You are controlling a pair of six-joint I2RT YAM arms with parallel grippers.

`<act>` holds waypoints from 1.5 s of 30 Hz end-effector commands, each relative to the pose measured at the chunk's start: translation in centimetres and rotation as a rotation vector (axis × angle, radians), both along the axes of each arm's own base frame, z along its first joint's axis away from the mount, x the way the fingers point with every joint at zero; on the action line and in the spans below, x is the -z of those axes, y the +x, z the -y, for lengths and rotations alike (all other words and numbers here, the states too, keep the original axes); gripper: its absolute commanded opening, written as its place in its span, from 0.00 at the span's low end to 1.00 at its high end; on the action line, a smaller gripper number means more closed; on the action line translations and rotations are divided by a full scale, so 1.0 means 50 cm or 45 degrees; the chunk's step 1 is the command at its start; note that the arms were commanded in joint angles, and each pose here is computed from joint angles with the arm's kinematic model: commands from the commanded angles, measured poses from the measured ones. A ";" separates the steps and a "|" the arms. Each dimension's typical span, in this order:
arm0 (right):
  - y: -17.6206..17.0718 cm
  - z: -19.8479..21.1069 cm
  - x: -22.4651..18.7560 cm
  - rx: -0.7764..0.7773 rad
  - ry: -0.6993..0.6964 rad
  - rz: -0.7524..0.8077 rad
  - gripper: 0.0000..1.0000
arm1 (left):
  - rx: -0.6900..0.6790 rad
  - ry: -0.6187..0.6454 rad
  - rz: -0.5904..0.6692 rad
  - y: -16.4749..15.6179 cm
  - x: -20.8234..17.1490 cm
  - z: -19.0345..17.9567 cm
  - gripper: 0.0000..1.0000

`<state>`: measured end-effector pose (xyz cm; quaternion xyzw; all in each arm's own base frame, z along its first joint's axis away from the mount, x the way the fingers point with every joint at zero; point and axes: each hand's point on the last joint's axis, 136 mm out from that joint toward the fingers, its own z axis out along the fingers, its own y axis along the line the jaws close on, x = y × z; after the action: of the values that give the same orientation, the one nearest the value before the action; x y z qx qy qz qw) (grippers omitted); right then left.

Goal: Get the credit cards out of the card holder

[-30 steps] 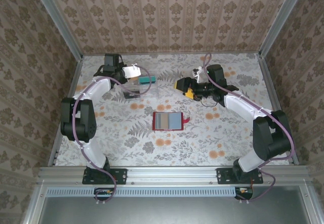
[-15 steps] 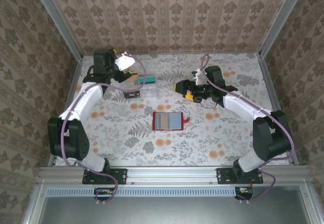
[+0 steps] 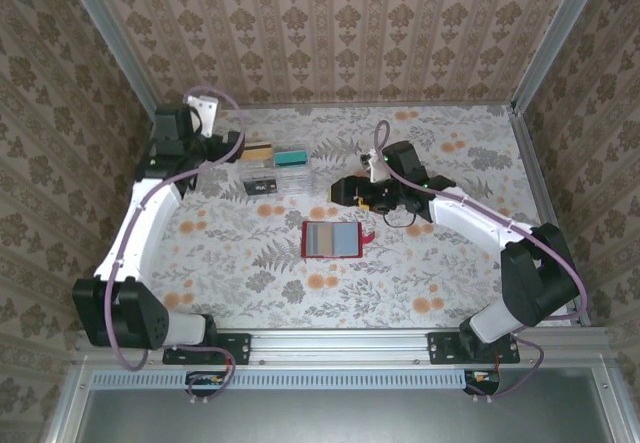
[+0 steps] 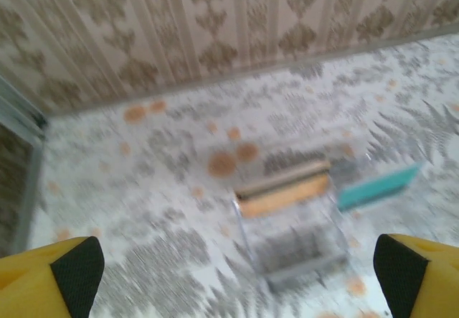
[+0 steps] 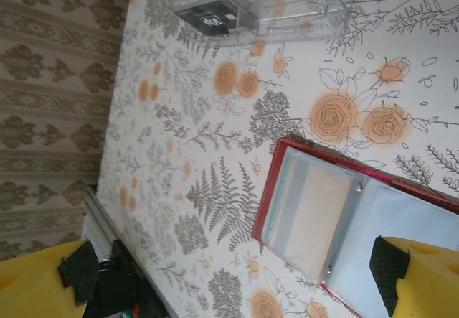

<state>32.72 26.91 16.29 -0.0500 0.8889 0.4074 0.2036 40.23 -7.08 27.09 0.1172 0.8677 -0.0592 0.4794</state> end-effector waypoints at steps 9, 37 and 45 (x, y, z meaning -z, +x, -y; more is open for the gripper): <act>-0.054 0.040 0.138 0.065 -0.293 -0.062 0.54 | -0.149 -0.679 -0.423 -0.154 0.154 0.089 0.62; -0.092 0.086 0.296 0.089 -0.537 -0.212 0.07 | 0.074 -0.712 -0.990 -0.254 0.416 0.394 0.36; -0.093 0.085 0.299 0.088 -0.537 -0.219 0.07 | 0.070 -0.683 -1.042 -0.265 0.442 0.394 0.36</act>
<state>28.43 22.96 2.24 -0.0245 0.9652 0.2236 0.1338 27.09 -26.19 4.97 -0.0245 0.9353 -0.3308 0.1233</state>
